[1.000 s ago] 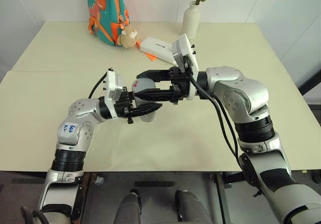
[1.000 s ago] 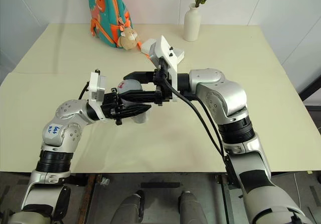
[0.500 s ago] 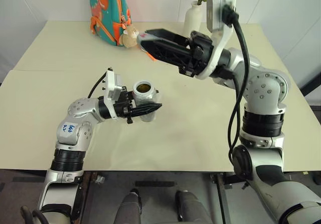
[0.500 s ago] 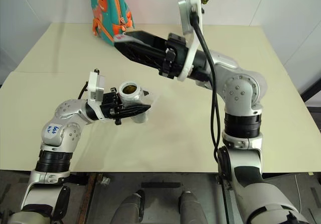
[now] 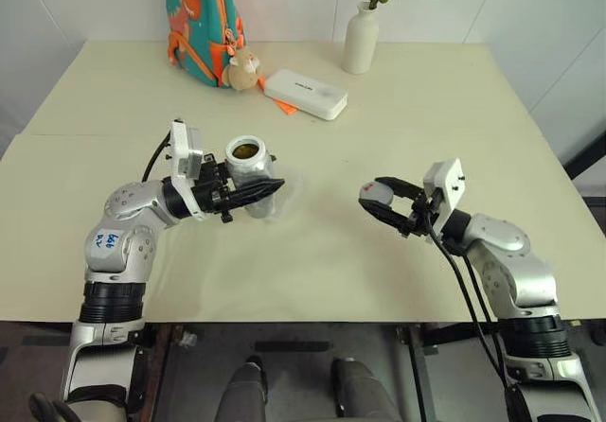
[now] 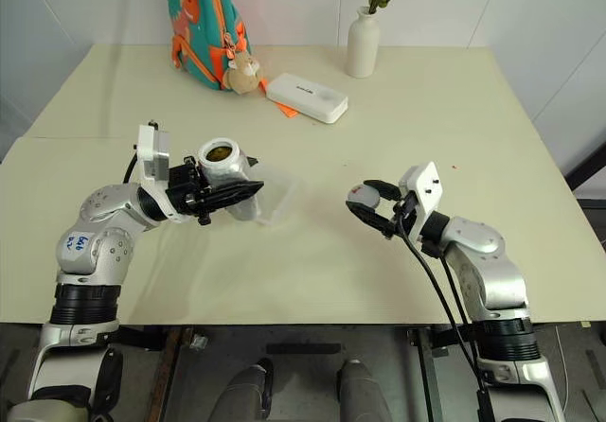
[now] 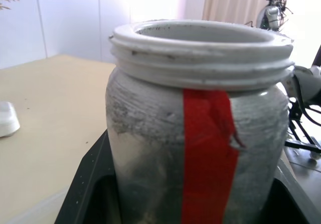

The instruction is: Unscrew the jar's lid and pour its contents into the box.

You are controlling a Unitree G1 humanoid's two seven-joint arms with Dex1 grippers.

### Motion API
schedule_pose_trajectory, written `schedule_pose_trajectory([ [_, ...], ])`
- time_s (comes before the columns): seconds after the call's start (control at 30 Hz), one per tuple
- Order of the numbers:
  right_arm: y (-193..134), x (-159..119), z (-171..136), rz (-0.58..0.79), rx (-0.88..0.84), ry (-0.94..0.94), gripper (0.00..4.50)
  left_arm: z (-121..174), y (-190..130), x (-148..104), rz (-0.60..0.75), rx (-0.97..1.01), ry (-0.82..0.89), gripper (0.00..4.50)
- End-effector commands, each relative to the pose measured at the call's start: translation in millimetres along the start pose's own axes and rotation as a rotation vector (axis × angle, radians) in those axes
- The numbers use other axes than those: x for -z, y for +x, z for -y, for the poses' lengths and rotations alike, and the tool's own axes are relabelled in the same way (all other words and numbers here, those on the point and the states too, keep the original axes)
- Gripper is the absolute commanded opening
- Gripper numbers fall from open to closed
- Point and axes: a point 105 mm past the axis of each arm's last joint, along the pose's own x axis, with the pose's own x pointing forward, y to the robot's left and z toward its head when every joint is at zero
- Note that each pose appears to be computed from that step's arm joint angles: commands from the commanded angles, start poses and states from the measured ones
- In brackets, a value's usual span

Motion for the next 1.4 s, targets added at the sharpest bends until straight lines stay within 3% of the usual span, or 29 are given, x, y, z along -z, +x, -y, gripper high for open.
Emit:
schedule_pose_trajectory([
  [0.03,-7,6,15,0.035,0.078,0.013,2.54,-3,1,-21,0.054,-0.007,0.025,1.97],
  [0.13,-8,18,21,0.004,0.1,0.023,2.54,-6,-1,-21,0.053,-0.019,0.02,1.97],
  [0.33,-14,12,22,0.018,0.075,0.079,4.47,-9,-4,-21,0.042,-0.03,0.003,1.97],
  [0.53,-13,-26,13,0.067,0.013,0.017,4.47,-24,-13,-25,0.036,-0.073,0.009,1.97],
  [0.8,8,-74,-53,0.022,-0.268,-0.087,4.47,-55,-32,-26,-0.071,-0.147,0.125,1.97],
  [1.03,13,-77,-64,0.0,-0.277,-0.127,4.47,-76,-46,-17,-0.279,-0.262,0.289,1.97],
  [1.2,12,-74,-61,-0.006,-0.261,-0.124,4.47,-84,-50,-12,-0.35,-0.341,0.416,1.97],
  [1.4,14,-69,-56,-0.006,-0.243,-0.107,4.47,-100,-37,-3,-0.514,-0.446,0.642,1.97],
])
